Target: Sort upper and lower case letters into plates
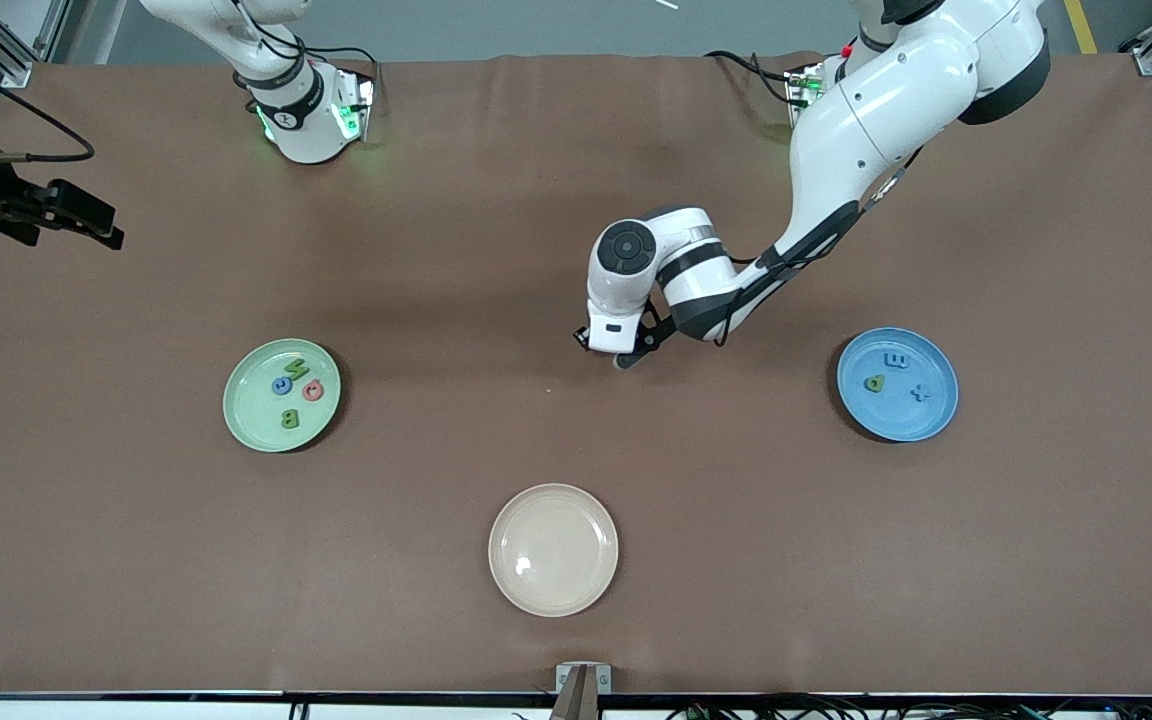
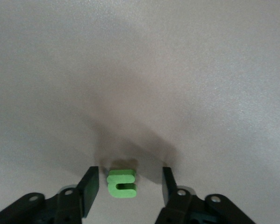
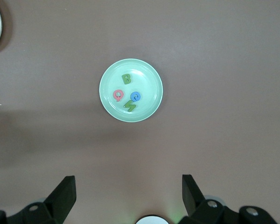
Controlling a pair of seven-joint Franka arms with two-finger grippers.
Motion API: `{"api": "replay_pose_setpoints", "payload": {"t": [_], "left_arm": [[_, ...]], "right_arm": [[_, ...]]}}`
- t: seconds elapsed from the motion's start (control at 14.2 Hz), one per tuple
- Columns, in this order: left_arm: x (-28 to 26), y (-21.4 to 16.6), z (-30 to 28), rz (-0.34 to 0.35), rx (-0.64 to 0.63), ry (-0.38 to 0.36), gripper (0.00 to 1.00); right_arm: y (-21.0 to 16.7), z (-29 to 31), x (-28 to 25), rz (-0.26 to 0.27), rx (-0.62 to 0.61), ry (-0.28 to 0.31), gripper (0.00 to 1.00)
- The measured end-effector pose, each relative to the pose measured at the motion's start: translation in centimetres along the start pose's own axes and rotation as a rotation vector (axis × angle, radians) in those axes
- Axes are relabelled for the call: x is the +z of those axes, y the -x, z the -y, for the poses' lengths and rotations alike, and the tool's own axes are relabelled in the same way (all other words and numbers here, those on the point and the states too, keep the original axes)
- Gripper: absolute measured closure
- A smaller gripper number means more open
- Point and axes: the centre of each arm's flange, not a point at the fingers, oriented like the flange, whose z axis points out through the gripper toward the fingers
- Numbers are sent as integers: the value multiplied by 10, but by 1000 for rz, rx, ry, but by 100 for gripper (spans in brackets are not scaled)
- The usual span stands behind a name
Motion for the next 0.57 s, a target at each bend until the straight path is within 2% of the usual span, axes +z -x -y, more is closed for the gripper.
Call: {"api": "replay_pose_setpoints", "payload": {"t": [0.21,0.35,0.42,0.49,0.57], "left_arm": [[0,0,0,0,-1,0,46],[0,0,0,1,-1,3,59],[0,0,0,1,-1,3,59],[0,0,-1,2,-1,5,66],[0,0,-1,2,-1,5,66]], "right_arm": [[3,-1,-4,-9,1,-1,0],[5,0,-3,-9,0,-1,0],[5,0,-1,-9,-1,0,0],[4,0,2,-8,-2,0,0],[3,1,4,-7,-2,0,0]]}}
